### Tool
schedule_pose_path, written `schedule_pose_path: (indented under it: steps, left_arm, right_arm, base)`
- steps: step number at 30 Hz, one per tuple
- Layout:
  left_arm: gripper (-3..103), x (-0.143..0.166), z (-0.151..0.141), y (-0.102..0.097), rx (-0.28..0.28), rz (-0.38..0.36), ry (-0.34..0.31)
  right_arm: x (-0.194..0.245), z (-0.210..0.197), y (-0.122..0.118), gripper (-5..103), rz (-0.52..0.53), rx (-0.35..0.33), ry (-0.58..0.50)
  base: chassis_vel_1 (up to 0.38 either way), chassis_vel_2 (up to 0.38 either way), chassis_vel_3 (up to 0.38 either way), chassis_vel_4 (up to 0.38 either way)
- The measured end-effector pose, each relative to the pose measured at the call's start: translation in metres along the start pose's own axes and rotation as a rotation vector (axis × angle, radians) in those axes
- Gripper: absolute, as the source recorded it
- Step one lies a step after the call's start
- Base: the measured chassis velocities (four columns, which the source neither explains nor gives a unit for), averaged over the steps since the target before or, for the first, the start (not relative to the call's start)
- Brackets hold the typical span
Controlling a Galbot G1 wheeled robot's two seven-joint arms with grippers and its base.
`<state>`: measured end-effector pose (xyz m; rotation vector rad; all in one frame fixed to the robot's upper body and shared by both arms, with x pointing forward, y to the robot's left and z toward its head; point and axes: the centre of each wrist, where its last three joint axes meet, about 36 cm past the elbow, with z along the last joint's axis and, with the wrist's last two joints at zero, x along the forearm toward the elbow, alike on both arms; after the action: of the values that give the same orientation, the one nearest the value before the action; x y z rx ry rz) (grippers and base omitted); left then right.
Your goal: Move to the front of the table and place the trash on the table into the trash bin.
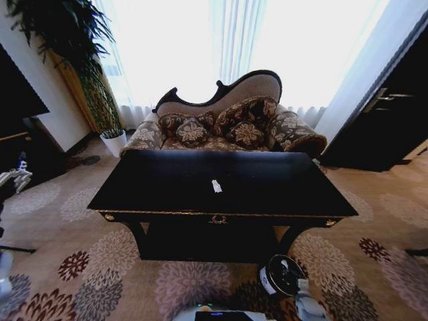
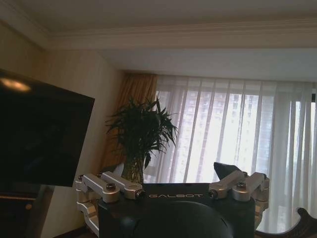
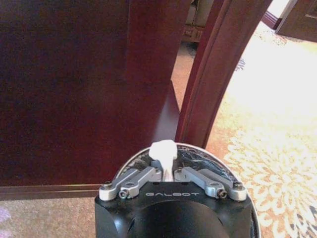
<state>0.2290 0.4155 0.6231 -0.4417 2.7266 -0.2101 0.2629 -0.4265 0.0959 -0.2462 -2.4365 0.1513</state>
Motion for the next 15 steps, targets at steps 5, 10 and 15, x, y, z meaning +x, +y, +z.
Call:
schedule_pose_path:
  steps: [5, 10, 15]
  left_arm:
    - [100, -0.001, -0.001, 0.002, -0.007, -0.001, -0.001]
    - [100, -0.001, -0.001, 0.002, -0.007, -0.001, 0.000]
    - [100, -0.001, -0.001, 0.002, -0.007, -0.003, 0.000]
  right_arm:
    - [-0.010, -0.011, -0.001, 27, 0.029, 0.002, -0.002]
    - [-0.016, -0.019, -0.006, 38, 0.050, 0.003, -0.005]
    - [-0.016, -0.019, -0.020, 65, 0.070, 0.035, 0.011]
  base:
    - [0.000, 0.000, 0.000, 0.000]
    - [0.000, 0.000, 0.000, 0.000]
    - [0.000, 0.000, 0.000, 0.000]
